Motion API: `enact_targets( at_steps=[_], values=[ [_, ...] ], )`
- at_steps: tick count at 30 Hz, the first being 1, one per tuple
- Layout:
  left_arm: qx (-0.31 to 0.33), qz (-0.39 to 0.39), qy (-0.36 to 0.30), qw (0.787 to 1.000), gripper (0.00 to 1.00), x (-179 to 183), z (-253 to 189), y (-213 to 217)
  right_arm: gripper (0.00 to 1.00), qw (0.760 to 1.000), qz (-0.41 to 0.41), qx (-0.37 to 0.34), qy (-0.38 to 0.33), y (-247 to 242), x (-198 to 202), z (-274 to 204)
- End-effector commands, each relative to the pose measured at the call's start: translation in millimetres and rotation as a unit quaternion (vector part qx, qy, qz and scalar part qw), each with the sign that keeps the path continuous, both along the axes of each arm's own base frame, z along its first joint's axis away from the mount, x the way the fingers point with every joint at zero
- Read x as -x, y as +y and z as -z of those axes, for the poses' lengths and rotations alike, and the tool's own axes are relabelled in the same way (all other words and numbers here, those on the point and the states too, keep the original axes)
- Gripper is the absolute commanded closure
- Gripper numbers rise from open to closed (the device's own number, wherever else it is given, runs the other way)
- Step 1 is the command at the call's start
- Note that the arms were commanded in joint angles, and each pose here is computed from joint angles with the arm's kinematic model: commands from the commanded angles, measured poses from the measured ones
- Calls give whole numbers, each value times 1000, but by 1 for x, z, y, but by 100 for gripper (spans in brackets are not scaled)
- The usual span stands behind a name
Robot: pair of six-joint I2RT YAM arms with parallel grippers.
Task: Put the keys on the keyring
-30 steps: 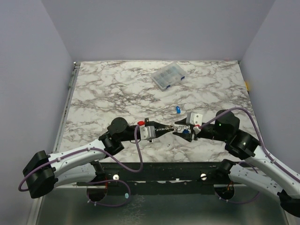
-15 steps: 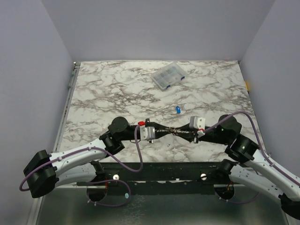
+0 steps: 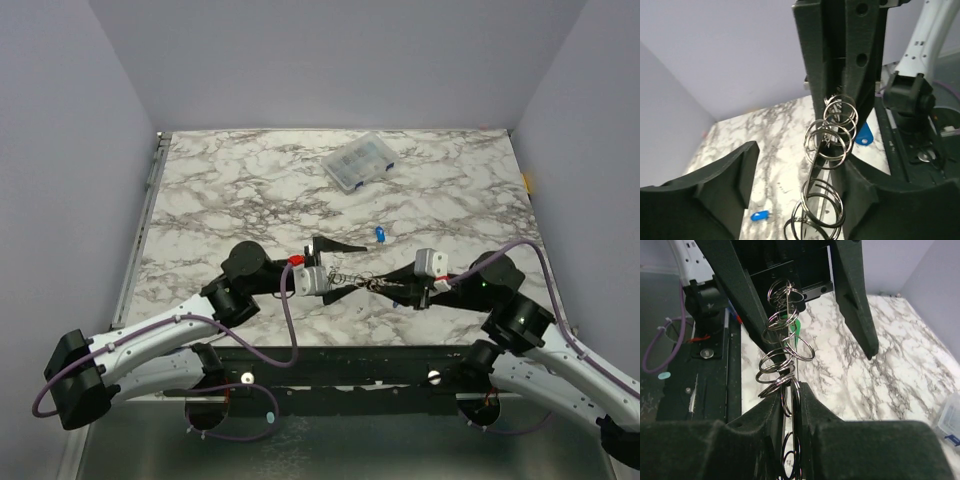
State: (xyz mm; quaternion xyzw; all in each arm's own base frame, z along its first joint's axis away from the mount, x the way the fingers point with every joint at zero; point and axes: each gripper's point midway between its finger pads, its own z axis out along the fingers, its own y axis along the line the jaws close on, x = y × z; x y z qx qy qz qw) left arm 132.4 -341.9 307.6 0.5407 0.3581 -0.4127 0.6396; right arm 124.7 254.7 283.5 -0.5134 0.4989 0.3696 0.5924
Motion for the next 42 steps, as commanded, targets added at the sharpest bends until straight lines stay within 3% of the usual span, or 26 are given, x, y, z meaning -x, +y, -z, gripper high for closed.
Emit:
enact_targets(
  at_steps=[1,5,9,14,19,26,34,42],
  values=[
    [-38,-36,11,999,32,-4,-6,11,100,998,28,-32,-49,-7,-7,-42],
    [-35,-21,2,999,32,8,-32,19,99,998,37,-28,-44,-12,-6,-36],
    [-74,26,-16,997,41,25,-45,20,99,998,50,1,-28,-15,-11,-27],
    [-142,4,-27,989,41,18,-36,8,99,998,50,38,1,-15,-11,-23],
    [-222,-17,-40,974,36,8,-10,-10,99,992,85,75,48,-24,-17,-18],
    [-267,2,-51,962,32,8,20,-34,99,981,101,117,117,-33,-11,-9],
    [-258,-29,-62,964,57,-7,20,-43,99,981,96,122,117,-34,-8,-4],
    [-196,-40,-80,976,69,-2,-4,-33,99,979,107,133,115,-38,-11,5]
  ],
)
